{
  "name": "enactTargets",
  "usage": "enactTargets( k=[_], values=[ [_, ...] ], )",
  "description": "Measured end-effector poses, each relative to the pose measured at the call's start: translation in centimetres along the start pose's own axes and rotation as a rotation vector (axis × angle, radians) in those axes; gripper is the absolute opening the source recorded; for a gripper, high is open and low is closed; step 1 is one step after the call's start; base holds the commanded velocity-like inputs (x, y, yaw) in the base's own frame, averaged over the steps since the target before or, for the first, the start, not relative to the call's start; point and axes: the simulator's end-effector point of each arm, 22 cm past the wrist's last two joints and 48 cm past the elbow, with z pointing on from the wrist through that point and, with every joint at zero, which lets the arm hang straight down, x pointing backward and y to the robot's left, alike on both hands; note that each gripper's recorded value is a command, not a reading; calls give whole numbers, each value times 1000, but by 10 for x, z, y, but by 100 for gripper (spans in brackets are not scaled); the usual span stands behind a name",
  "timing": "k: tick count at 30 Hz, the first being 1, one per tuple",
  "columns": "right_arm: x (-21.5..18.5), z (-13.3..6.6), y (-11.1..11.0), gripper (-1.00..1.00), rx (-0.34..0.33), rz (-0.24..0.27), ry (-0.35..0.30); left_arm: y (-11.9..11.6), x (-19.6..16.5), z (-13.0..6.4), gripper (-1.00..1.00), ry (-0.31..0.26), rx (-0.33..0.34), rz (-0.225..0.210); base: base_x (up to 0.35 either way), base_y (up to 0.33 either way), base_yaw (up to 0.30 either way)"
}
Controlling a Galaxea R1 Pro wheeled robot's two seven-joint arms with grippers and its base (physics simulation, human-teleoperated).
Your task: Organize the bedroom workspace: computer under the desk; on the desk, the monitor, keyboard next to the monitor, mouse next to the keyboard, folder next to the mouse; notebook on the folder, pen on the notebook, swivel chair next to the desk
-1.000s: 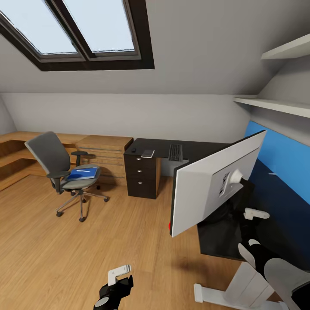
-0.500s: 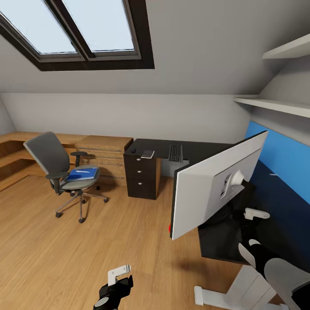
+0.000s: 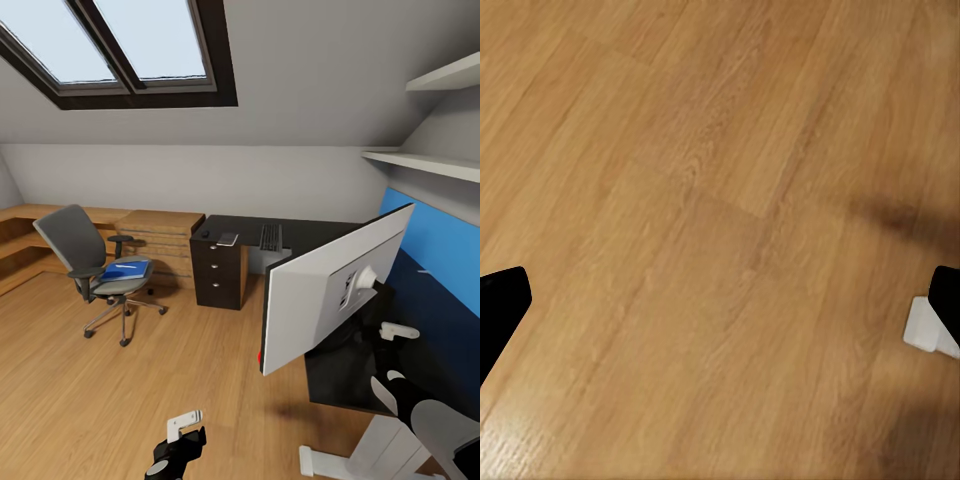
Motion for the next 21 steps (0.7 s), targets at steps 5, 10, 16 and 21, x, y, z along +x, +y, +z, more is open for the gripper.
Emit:
enactTargets(
  k=[5,10,16,21],
  values=[
    [0,0,0,100,0,0,0,0,0,0,100,0,0,0,4,-3,0],
    [0,0,0,100,0,0,0,0,0,0,100,0,0,0,121,0,0],
    [0,0,0,100,0,0,-1,-1,0,0,100,1,1,0,52,0,0],
    [0,0,0,100,0,0,0,-1,0,0,100,1,1,0,10,0,0]
  ],
)
